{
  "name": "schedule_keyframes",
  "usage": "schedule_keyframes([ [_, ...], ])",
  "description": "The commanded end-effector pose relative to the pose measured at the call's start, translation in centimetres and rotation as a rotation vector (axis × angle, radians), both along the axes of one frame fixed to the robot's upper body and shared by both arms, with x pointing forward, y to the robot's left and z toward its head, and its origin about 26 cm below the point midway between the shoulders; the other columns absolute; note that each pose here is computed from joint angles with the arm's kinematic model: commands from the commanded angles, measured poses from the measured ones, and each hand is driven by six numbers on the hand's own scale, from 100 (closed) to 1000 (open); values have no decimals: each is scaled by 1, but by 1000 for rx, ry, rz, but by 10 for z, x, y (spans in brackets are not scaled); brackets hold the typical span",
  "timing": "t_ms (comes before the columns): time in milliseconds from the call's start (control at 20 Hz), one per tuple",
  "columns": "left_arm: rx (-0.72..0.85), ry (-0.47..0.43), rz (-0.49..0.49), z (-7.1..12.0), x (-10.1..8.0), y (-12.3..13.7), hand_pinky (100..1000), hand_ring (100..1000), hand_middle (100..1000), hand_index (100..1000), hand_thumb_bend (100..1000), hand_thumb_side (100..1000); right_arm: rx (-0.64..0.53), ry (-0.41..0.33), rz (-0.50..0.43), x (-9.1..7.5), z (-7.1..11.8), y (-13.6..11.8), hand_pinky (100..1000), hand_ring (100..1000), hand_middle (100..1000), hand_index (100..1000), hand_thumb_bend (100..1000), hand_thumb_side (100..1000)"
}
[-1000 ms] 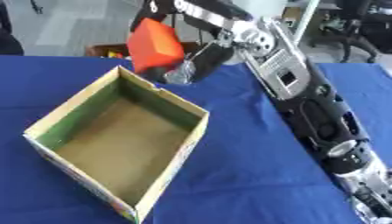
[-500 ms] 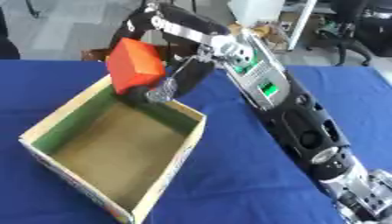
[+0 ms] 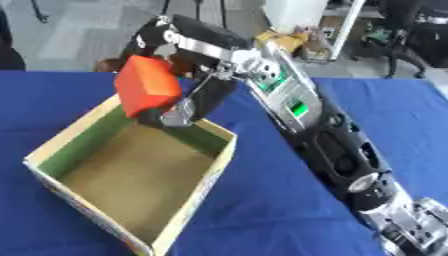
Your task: Pick up objects on the table and place them in the box.
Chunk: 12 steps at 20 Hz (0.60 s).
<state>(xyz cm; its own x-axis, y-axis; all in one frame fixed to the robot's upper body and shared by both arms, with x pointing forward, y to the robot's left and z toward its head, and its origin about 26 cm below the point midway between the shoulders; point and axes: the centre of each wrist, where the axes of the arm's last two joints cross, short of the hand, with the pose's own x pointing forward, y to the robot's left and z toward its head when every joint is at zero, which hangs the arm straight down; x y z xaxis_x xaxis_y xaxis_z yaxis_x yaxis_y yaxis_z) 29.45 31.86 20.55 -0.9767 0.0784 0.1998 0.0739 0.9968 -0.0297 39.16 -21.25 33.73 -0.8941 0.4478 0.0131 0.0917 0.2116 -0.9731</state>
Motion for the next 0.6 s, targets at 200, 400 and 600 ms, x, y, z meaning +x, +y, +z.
schedule_keyframes([
  [200, 22, -64, -7, 14, -2, 2, 470, 667, 788, 863, 100, 804, -47, -16, -18, 9, -9, 8, 692, 584, 435, 578, 100, 313],
  [400, 26, -67, -8, 15, -2, 2, 471, 670, 788, 863, 100, 806, -65, -28, -42, 14, -16, 7, 690, 583, 434, 577, 100, 290],
  [600, 29, -67, -7, 15, -2, 2, 471, 671, 789, 864, 100, 805, -84, -38, -73, 19, -24, 3, 690, 582, 434, 577, 100, 315],
])
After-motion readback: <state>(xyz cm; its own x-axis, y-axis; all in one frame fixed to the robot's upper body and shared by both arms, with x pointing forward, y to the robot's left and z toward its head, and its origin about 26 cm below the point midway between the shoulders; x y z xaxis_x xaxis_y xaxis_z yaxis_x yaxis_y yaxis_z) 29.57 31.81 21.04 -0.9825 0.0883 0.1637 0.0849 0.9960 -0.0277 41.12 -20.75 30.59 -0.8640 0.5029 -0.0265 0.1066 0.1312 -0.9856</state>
